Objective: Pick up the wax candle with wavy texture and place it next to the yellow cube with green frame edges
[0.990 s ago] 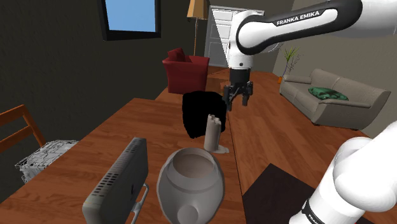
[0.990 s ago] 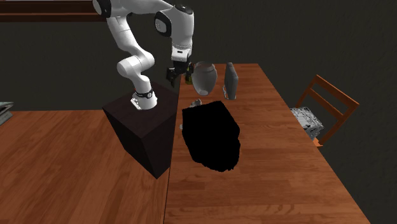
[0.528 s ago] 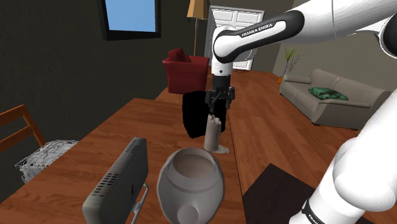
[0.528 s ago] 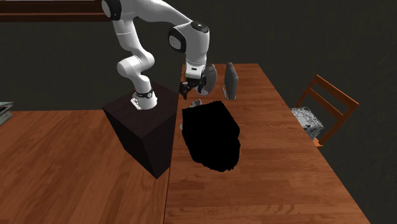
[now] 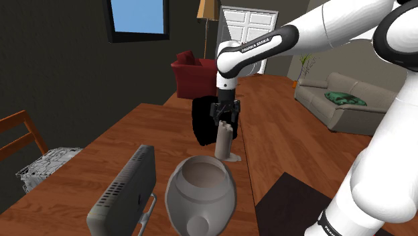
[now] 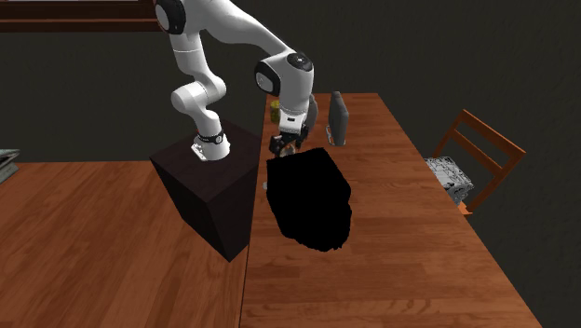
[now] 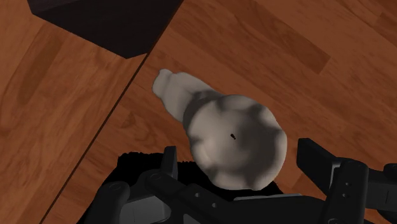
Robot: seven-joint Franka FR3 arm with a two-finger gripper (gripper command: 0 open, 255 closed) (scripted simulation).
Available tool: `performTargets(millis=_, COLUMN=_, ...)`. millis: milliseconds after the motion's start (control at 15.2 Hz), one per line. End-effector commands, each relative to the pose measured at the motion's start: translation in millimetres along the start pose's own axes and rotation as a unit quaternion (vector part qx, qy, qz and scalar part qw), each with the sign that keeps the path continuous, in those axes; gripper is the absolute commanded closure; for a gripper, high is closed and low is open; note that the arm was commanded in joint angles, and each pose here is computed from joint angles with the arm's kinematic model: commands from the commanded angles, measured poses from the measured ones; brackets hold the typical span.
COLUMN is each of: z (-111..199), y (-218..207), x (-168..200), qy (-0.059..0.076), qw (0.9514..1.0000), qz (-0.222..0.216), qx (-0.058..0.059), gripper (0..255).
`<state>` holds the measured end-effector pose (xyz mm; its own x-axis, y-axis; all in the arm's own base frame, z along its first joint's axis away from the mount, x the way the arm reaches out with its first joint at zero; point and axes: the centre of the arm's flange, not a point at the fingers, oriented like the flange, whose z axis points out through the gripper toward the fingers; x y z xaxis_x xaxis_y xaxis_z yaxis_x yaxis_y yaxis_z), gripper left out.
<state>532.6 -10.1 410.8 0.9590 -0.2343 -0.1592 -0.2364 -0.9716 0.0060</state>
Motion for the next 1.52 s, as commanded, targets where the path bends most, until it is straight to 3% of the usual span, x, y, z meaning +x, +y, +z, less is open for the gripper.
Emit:
performTargets(millis=0, z=10, y=1, x=0, qy=0.0, qw=1.0, qz=0.0, qx=0.0, gripper=0)
performTargets(millis=528, z=13, y=1, x=0, qy=0.0, qw=1.0, qz=0.0, qx=0.0, gripper=0)
performTargets(millis=594, z=13, y=1, x=0, qy=0.0, qw=1.0, qz=0.0, qx=0.0, gripper=255)
performTargets(millis=1188, z=13, y=1, x=0, qy=0.0, qw=1.0, qz=0.0, qx=0.0, gripper=255)
performTargets(millis=1452, z=-8, y=1, x=-3, qy=0.0, qw=1.0, qz=0.0, qx=0.0, gripper=255)
